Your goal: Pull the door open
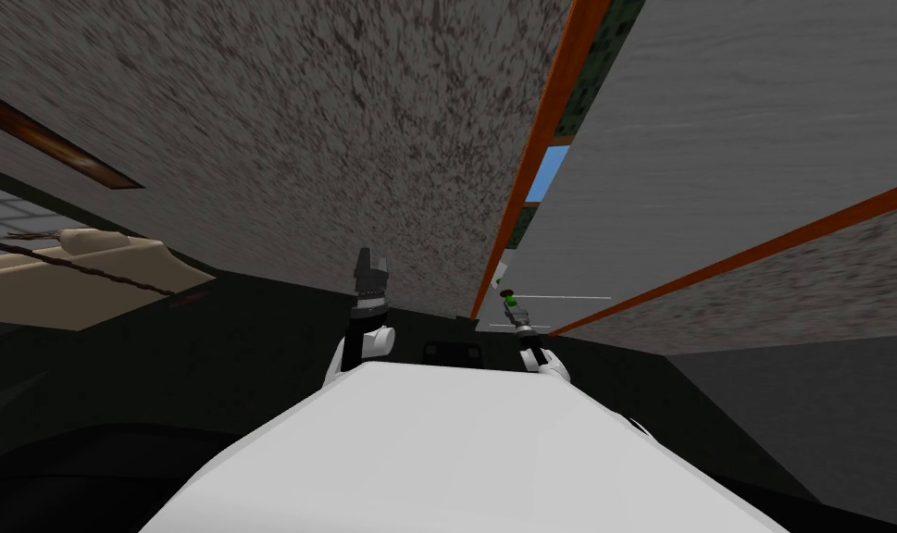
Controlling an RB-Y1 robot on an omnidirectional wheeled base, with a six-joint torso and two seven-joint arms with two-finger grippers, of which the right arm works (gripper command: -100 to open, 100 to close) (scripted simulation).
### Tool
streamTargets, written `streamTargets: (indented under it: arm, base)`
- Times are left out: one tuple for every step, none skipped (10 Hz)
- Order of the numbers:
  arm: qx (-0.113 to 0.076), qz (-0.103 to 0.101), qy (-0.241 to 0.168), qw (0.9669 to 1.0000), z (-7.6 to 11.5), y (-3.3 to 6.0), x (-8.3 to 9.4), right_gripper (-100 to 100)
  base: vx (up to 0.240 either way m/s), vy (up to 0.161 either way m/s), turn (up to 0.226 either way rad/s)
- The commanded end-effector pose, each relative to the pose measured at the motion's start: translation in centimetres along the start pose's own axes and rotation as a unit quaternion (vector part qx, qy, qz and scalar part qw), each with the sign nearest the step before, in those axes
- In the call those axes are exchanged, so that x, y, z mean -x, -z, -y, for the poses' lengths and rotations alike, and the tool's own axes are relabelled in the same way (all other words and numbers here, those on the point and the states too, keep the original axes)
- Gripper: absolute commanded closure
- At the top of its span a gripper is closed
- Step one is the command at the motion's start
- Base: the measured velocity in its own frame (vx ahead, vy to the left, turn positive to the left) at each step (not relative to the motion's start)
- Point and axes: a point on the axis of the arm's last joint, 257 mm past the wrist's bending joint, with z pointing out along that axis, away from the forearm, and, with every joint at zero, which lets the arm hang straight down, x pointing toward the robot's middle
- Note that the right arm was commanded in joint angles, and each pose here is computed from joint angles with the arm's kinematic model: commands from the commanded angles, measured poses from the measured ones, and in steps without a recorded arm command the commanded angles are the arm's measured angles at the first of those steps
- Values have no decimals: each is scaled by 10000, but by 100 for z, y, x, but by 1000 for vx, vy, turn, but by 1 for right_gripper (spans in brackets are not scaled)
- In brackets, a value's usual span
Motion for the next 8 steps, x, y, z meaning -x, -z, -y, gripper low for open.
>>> streamTargets:
  arm:
    - [11, 2, -6, 10000, -15, 1, -3, 100]
    - [11, 2, -6, 10000, -15, 1, -3, 100]
    - [11, 2, -6, 10000, -15, 1, -3, 100]
    - [11, 2, -6, 10000, -15, 1, -3, 100]
    - [-13, 4, -183, 9998, 3, -5, 1, 100]
    - [-22, 10, -299, 9996, 5, -9, 5, 100]
    - [-29, 16, -402, 9992, 6, -13, 7, 100]
    - [-36, 21, -505, 9987, 8, -16, 10, 100]
  base:
    - [0, 0, 0]
    - [0, 0, 0]
    - [0, 0, 0]
    - [0, 0, 0]
    - [-16, -8, 35]
    - [-27, -14, 41]
    - [-29, -14, 36]
    - [-30, -12, 28]
